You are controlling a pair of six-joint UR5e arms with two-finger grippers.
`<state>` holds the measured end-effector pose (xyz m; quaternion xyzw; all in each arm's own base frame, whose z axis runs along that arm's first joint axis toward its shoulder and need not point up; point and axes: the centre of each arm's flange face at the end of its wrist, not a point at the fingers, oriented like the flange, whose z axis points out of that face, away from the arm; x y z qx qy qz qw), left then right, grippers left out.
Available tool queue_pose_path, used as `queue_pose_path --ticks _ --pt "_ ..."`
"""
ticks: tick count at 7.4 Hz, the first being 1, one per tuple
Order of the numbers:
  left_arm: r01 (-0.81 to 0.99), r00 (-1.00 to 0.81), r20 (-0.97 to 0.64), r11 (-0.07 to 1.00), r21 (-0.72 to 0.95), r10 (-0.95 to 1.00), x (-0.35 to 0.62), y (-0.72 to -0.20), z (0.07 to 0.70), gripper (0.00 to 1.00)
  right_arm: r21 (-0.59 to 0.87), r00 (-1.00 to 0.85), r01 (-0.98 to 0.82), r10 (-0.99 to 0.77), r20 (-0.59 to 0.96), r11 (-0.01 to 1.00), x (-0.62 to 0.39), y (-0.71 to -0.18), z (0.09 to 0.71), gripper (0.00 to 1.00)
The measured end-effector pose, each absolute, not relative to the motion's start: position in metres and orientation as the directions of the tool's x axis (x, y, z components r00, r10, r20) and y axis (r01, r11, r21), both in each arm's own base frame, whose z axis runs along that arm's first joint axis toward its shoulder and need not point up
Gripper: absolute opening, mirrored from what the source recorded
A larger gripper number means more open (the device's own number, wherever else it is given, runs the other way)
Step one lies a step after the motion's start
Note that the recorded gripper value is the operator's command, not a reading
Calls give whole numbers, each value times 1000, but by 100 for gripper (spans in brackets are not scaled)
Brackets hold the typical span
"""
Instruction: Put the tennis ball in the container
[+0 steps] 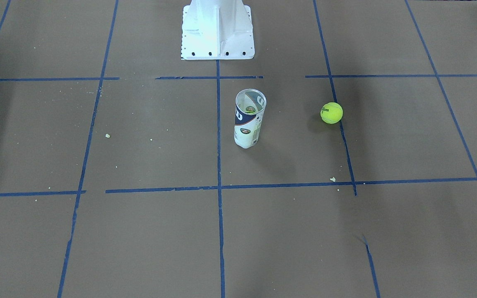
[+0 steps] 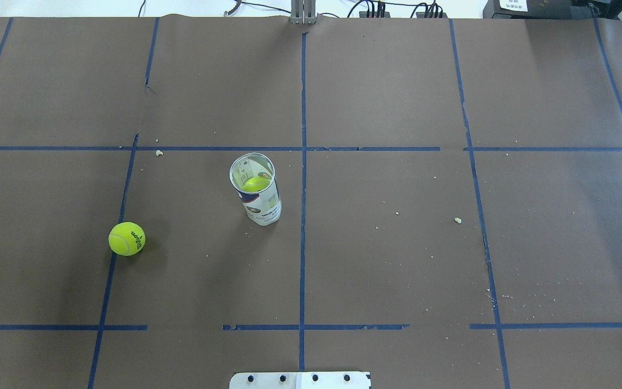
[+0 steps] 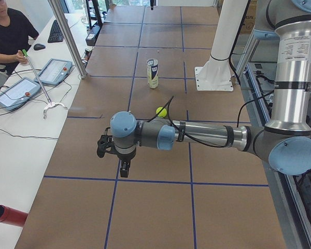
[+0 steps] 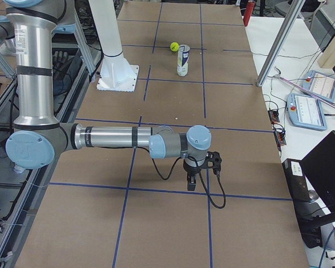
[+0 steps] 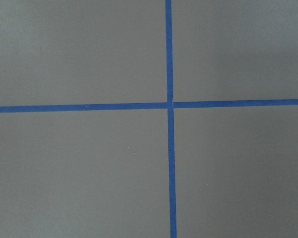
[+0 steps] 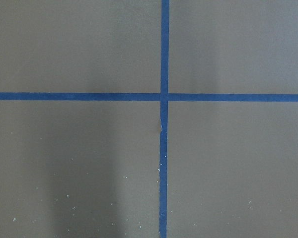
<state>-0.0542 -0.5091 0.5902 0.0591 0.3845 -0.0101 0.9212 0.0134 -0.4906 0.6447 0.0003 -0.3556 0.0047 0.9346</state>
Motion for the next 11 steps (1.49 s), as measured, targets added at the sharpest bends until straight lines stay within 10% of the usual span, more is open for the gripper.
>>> queue_pose_path --ticks 6,11 --pt "133 692 -721 989 63 -47 176 -522 403 100 -3 747 -9 9 665 1000 13 -491 645 100" --pt "94 684 -728 995 30 -42 305 -474 391 100 -3 747 -9 8 665 1000 13 -491 645 100"
